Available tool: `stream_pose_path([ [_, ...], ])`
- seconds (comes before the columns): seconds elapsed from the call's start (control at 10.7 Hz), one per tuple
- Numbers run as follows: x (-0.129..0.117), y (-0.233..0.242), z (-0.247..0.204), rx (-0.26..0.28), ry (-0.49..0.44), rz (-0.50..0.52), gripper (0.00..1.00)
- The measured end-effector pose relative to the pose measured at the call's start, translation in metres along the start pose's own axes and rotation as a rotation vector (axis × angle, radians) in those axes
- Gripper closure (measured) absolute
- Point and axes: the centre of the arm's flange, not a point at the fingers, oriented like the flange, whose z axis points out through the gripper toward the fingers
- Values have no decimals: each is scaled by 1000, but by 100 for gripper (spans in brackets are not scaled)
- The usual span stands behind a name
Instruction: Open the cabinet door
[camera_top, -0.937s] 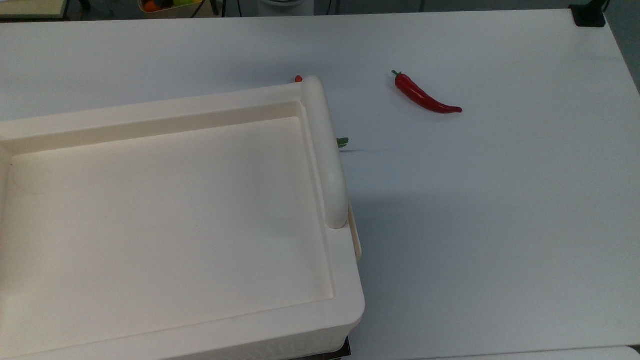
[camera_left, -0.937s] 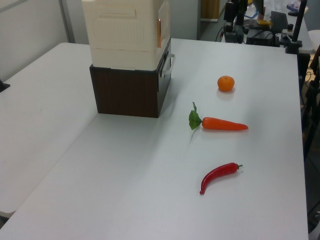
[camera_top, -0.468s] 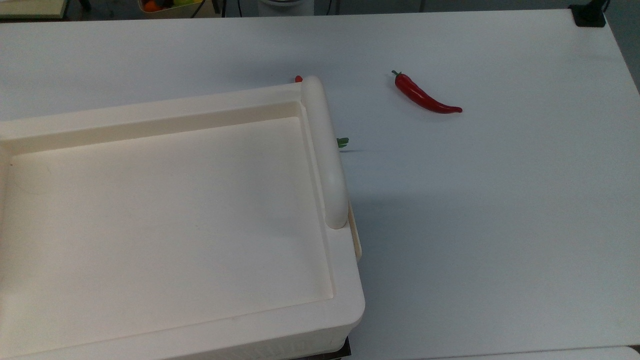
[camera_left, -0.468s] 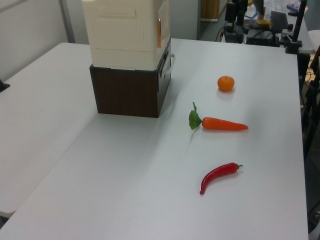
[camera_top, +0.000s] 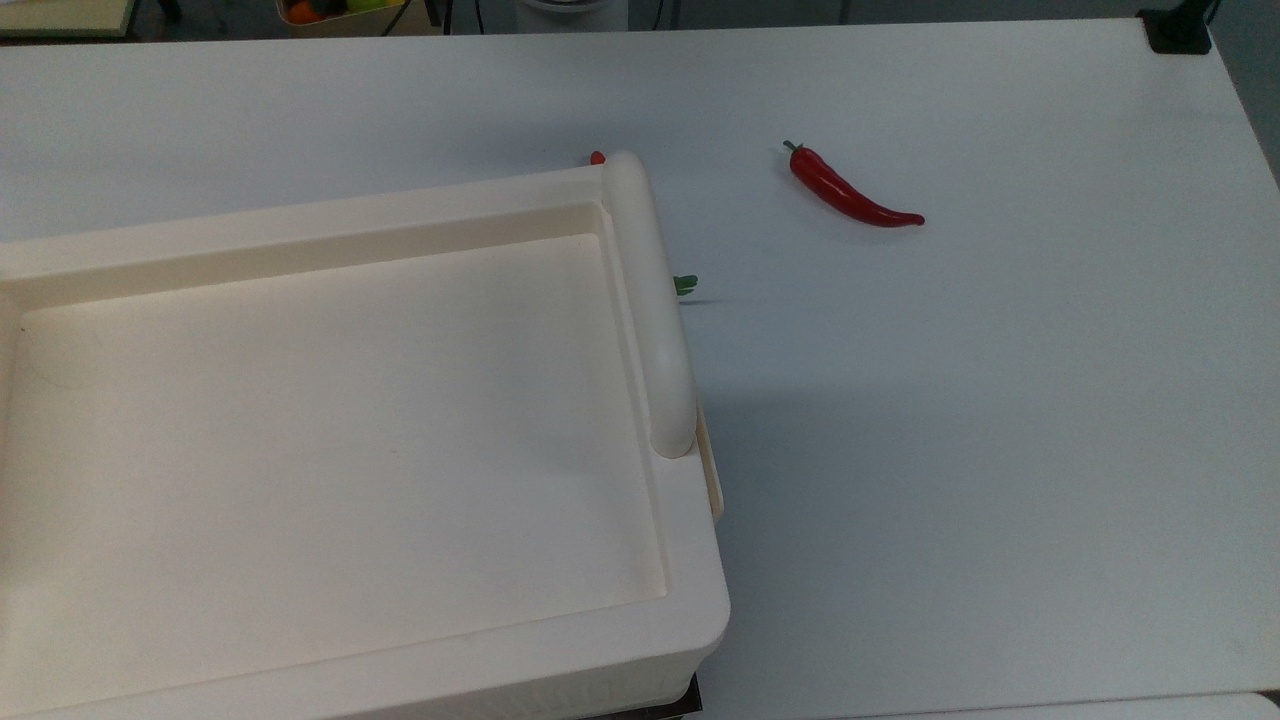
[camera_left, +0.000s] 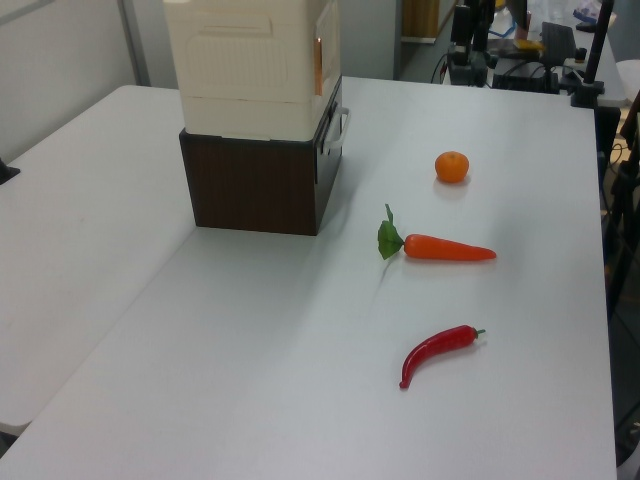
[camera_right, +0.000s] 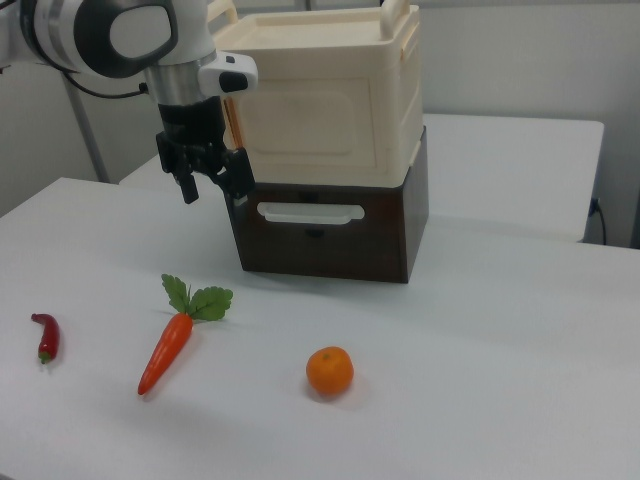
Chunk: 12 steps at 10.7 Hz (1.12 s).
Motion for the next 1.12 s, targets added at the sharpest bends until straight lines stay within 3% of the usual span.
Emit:
stream_pose_path([
  [0.47, 1, -14, 9, 0, -32, -34, 0],
  [0.94, 21, -19, 23, -1, -44, -79, 0],
  [1.12, 32, -37, 18, 27, 29, -139, 0],
])
